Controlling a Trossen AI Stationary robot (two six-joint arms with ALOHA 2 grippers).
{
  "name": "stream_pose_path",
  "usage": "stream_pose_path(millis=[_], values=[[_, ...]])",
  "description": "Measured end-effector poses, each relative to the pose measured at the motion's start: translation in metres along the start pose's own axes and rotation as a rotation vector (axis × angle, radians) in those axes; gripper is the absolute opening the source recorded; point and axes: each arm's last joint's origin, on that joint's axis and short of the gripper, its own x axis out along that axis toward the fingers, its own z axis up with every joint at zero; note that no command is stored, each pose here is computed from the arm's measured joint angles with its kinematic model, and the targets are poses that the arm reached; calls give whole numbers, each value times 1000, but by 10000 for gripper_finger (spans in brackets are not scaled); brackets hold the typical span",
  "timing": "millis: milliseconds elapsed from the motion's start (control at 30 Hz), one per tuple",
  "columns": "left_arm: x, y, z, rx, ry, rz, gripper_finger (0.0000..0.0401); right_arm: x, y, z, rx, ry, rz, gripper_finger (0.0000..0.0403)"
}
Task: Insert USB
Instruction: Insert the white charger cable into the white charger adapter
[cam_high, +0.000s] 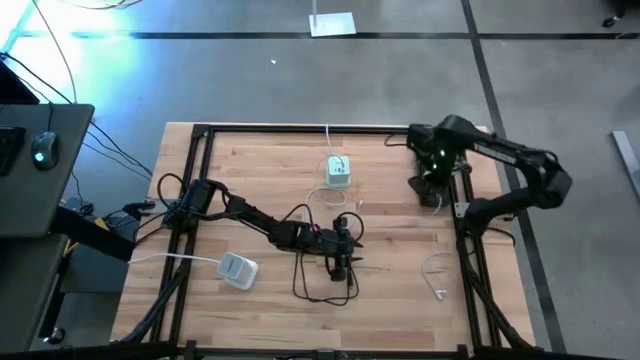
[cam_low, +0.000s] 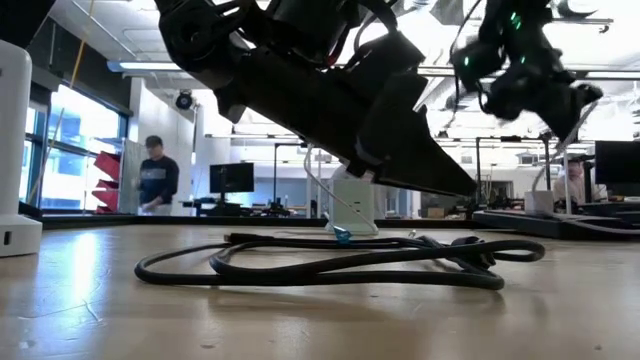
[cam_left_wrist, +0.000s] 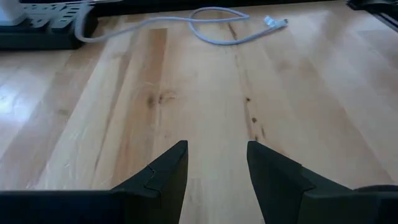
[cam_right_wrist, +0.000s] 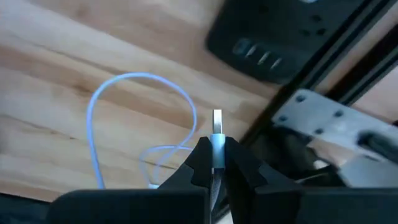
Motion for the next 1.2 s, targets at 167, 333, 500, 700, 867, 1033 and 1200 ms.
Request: stream_pose_path(millis=[167,333,500,700,867,1033,1200], values=[[-1,0,-2,32,29,59,145,8,21,-2,-145,-3,30,0],[-7,-5,-2,130,65,295,145,29,67,-30,-349,-21,212,0],[-9,-12,5,193,4,339,145,59,117,-55,-521,-108,357,0],[-9,-16,17,295,-115,211,146,74,148,-75,-548,-181,500,0],[-10,-19,19,324,-139,181,151,78,152,-81,-510,-203,492,0],[-10,-17,21,325,-149,241,152,81,160,-80,-504,-220,525,0],[-10,-18,21,349,-153,207,152,86,165,-76,-505,-221,528,0]])
